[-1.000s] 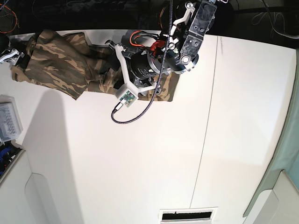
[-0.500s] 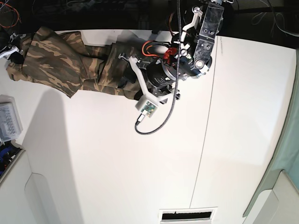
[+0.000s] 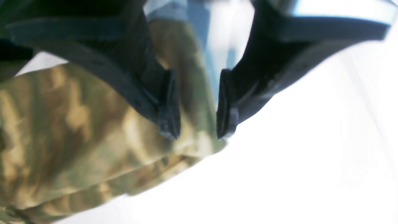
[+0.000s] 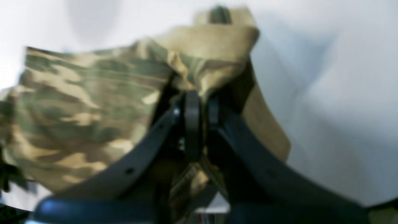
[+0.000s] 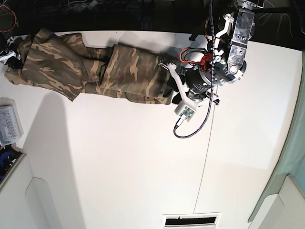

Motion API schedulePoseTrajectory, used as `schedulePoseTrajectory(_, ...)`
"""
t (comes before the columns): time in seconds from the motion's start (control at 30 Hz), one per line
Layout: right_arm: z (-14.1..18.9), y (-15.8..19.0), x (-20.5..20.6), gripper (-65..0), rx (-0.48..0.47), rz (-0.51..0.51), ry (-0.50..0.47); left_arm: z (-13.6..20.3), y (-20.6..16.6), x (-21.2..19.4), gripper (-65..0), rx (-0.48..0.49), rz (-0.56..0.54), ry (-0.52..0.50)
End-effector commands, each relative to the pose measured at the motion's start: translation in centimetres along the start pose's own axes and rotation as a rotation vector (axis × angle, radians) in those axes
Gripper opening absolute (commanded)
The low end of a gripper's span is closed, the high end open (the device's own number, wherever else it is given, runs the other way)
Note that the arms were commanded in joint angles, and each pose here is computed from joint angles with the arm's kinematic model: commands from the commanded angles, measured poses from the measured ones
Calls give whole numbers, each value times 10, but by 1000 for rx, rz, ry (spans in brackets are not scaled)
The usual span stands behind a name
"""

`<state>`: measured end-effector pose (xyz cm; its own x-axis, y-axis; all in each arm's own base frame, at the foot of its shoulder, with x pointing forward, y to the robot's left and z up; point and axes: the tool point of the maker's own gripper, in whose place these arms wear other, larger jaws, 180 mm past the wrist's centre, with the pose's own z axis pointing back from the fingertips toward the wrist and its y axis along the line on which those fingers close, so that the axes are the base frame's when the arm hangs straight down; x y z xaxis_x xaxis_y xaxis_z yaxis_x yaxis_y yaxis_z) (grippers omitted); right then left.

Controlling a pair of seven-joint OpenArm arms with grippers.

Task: Layout the t-shirt on the table in an organized manner, then fold the t-shirt properly

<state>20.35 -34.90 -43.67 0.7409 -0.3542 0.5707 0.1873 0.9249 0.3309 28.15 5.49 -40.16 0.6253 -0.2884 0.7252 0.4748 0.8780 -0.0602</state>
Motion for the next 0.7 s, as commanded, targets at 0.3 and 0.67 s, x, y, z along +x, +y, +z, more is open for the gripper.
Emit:
schedulePoseTrajectory(0.3,7,-2,23,-355,-10,44,-47,17,47,-9,-442,130,48,-8)
schedulePoseTrajectory(0.67,6,-28,27,-201,-156,82,-46,17,44,-16,-442,124,53,5)
